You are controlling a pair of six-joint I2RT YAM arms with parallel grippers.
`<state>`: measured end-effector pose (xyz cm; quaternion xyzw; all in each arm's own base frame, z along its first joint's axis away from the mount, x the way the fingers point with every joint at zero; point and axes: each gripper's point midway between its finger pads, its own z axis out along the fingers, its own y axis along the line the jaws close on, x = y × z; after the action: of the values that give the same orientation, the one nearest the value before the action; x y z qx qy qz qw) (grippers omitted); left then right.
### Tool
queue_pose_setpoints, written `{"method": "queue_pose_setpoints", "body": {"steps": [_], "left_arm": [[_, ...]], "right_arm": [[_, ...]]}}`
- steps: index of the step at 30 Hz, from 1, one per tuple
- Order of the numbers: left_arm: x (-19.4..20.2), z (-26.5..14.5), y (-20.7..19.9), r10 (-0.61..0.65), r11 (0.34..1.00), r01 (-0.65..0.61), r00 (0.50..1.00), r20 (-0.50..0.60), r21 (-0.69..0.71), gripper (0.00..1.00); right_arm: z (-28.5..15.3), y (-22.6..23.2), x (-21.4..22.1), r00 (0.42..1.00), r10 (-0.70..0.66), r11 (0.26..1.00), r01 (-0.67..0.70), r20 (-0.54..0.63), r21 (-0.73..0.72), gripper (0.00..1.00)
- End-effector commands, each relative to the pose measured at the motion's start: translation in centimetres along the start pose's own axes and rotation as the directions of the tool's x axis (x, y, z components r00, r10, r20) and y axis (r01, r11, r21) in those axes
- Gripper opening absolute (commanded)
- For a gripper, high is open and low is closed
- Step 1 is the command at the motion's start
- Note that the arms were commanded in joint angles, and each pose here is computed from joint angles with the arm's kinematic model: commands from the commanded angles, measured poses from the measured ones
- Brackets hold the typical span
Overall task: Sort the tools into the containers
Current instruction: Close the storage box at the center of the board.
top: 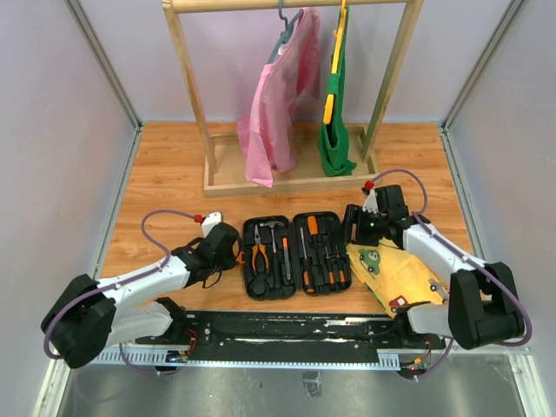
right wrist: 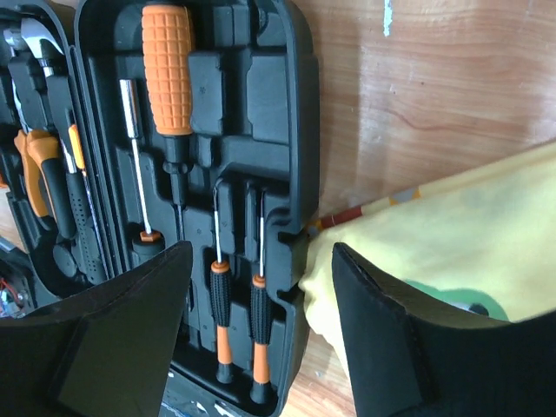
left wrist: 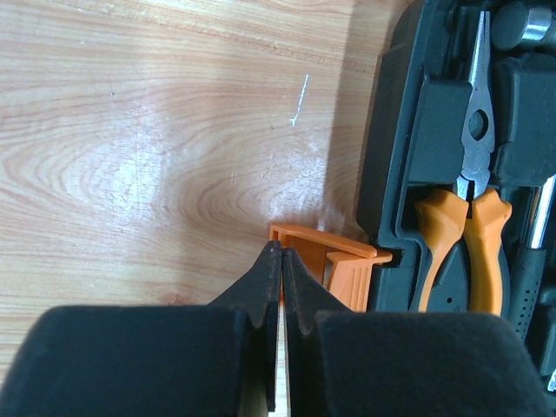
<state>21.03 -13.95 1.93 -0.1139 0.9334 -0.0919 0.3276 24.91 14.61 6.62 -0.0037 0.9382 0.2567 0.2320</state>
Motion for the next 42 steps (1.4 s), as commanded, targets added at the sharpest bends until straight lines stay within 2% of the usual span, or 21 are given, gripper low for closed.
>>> {"method": "queue_pose_setpoints", "body": {"steps": [1,8,14,21,27,42], "left_arm": [[2.4,0.1,1.3,0.043,0.998,-0.046,0.995,-0.088,-0.034,0.03],[2.5,0.2,1.3,0.044,0.998,-0.047,0.995,-0.09,-0.037,0.03],[2.6,0.4,1.3,0.049,0.998,-0.053,0.994,-0.097,-0.038,0.02],[2.6,0.5,1.1,0.06,0.997,-0.063,0.993,-0.103,-0.034,0.02],[2.7,0.4,1.1,0.059,0.997,-0.063,0.993,-0.106,-0.032,0.02],[2.9,1.0,0.6,0.066,0.997,-0.069,0.991,-0.121,-0.022,0.02]], "right_arm": [[0.9,1.1,-0.2,1.0,0.008,0.986,-0.01,-0.011,-0.167,0.66],[2.4,1.6,1.2,0.996,0.063,0.959,-0.079,-0.067,-0.272,0.65],[2.1,2.4,1.1,0.996,0.072,0.944,-0.085,-0.052,-0.318,0.64],[-0.8,5.2,-0.8,1.0,0.0,0.93,0.01,0.026,-0.368,0.63],[-3.2,9.4,-1.3,0.998,-0.058,0.873,0.065,0.028,-0.483,0.63],[-5.1,17.0,-0.3,0.981,-0.188,0.817,0.179,0.04,-0.548,0.64]]}}
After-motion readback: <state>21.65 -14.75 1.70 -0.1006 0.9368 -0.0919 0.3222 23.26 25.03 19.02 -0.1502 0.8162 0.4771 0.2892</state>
